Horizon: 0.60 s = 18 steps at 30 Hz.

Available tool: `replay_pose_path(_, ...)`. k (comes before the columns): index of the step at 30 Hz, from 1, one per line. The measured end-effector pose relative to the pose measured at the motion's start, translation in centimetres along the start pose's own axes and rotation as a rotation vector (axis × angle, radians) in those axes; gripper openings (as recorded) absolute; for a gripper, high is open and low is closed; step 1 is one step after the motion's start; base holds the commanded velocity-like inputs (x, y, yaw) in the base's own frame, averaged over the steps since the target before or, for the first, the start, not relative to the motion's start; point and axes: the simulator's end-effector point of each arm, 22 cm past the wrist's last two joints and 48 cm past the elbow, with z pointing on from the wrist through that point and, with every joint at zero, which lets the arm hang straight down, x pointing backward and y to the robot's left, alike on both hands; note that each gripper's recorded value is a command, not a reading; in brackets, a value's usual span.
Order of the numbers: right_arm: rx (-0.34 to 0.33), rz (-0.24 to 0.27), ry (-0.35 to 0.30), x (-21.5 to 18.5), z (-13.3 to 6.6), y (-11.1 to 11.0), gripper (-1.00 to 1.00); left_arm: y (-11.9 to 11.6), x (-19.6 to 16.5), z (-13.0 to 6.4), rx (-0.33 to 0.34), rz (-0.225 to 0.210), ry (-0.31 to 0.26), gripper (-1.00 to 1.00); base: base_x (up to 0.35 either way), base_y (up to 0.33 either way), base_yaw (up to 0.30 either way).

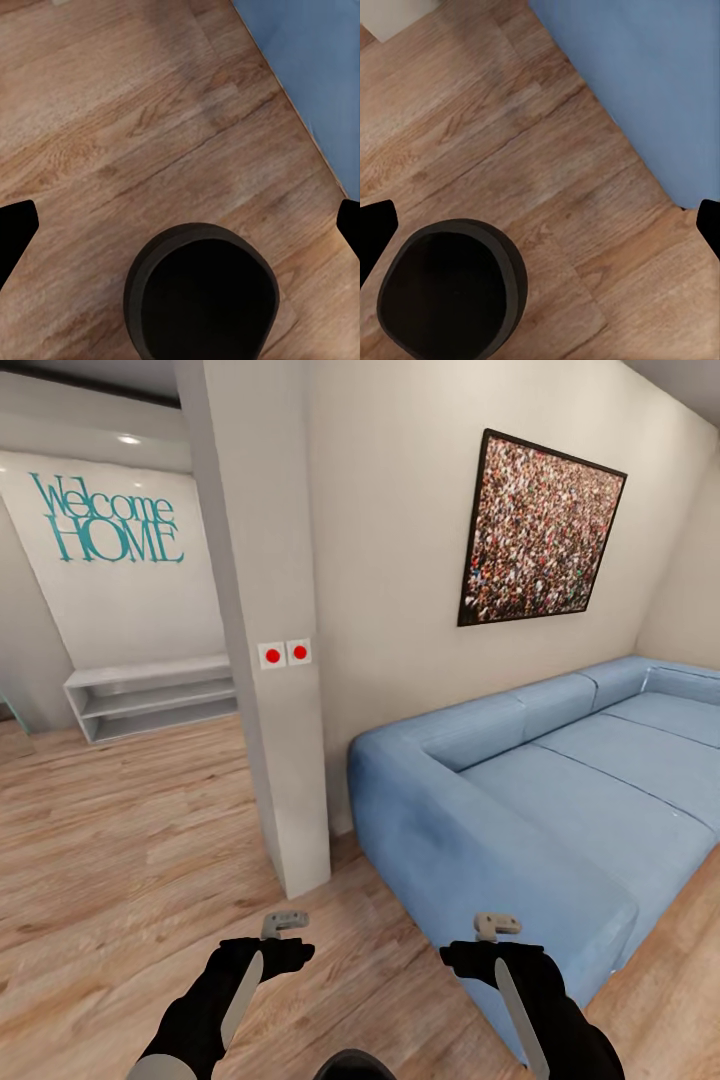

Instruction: Place each of the two pumpkins and all three candles from the living room inside a cabinet in the living room (use any cabinet), then make sure every cabinet is closed, and position the cauldron so it is next to a table in the living room.

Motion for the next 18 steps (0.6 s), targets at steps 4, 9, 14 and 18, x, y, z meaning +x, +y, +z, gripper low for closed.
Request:
replay_pose_path(4, 0.0, 0.0, 0.0, 0.01, 0.01, 0.02, 1.0, -0.02, 0.01, 0.01, 0.0, 0.0, 0.0, 1.0, -0.043, 0.027, 0.0)
replay_pose_path(9, 0.0, -0.001, 0.0, 0.01, 0.02, 0.01, 1.0, -0.02, 0.02, 0.02, 0.0, 0.0, 0.001, 1.0, -0.111, 0.084, 0.0)
replay_pose_path(14, 0.001, -0.001, 0.0, 0.01, 0.01, 0.02, 1.0, 0.0, -0.01, 0.0, 0.0, 0.0, 0.0, 1.0, -0.016, 0.102, 0.0)
replay_pose_path(18, 0.001, -0.001, 0.0, 0.01, 0.01, 0.03, 1.0, -0.01, -0.02, -0.01, 0.0, 0.0, 0.0, 1.0, -0.002, 0.029, 0.0)
